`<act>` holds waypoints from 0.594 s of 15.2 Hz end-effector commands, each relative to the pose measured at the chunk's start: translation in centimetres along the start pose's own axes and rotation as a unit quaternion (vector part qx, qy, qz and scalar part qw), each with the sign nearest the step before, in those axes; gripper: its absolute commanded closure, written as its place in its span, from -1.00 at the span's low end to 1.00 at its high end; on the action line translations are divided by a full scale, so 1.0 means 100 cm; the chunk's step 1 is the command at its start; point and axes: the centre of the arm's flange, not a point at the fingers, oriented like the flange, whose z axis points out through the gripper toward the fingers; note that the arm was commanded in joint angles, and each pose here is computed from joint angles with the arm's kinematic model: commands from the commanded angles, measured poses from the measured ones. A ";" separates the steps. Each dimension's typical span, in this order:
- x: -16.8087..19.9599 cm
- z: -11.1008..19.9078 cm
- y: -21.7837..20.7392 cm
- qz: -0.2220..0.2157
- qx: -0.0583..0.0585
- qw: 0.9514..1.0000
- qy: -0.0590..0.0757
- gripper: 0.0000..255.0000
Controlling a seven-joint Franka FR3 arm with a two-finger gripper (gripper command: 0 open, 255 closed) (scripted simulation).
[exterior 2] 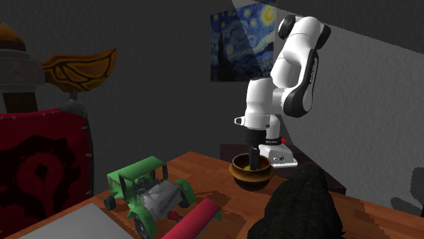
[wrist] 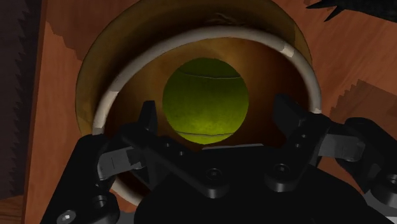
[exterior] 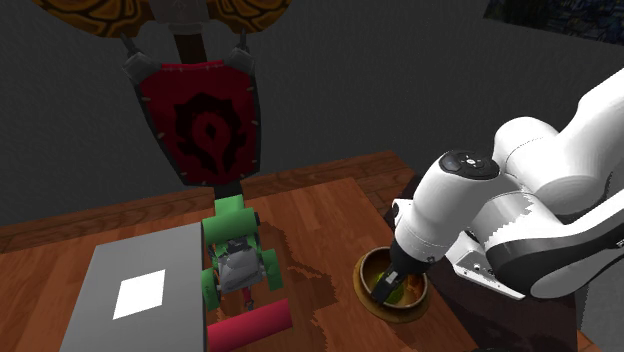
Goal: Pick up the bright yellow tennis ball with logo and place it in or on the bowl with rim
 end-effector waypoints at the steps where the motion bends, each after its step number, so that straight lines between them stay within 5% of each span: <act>1: 0.000 0.021 0.013 0.007 -0.015 1.000 -0.017 1.00; 9: -0.002 0.015 0.010 0.007 -0.016 1.000 -0.017 1.00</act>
